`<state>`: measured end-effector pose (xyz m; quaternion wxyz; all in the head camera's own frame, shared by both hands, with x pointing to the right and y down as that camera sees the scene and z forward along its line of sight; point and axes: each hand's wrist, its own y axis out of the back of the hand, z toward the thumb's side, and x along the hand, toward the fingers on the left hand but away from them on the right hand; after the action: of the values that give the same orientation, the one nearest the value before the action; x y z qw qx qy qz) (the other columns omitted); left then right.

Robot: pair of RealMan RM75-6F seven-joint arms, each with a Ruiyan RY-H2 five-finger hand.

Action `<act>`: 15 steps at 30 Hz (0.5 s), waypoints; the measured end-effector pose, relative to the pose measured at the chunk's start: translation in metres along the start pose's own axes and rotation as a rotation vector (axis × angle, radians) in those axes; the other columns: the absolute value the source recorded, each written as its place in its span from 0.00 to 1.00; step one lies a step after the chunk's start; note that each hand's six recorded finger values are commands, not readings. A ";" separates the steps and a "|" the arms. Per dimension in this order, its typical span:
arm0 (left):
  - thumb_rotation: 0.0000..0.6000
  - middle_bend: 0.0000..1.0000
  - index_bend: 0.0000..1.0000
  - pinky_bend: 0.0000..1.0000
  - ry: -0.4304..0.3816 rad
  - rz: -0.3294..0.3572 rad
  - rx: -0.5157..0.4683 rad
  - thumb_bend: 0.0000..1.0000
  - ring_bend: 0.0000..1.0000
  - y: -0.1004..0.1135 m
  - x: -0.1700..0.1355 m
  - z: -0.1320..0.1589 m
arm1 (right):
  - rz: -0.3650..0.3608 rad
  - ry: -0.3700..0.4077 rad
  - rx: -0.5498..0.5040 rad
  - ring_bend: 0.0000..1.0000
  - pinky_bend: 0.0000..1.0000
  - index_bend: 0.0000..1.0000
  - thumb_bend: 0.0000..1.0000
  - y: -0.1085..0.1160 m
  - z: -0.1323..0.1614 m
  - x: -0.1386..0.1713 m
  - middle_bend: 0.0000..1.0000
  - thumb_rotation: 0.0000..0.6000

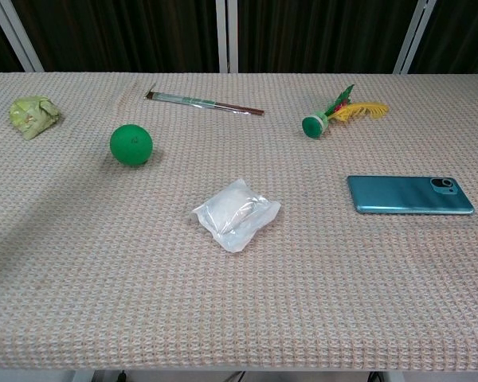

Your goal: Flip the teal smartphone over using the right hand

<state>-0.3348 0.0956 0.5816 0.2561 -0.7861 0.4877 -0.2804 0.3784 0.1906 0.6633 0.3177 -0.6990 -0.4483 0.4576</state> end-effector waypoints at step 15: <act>0.42 0.09 0.05 0.21 0.014 0.003 -0.021 0.00 0.03 -0.003 -0.002 -0.011 | 0.237 0.002 0.340 0.00 0.00 0.00 0.13 -0.029 0.044 -0.022 0.09 0.80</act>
<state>-0.3415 0.0974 0.5909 0.2451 -0.7860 0.4936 -0.2803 0.3244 0.1834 0.6791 0.3757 -0.6835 -0.2789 0.5602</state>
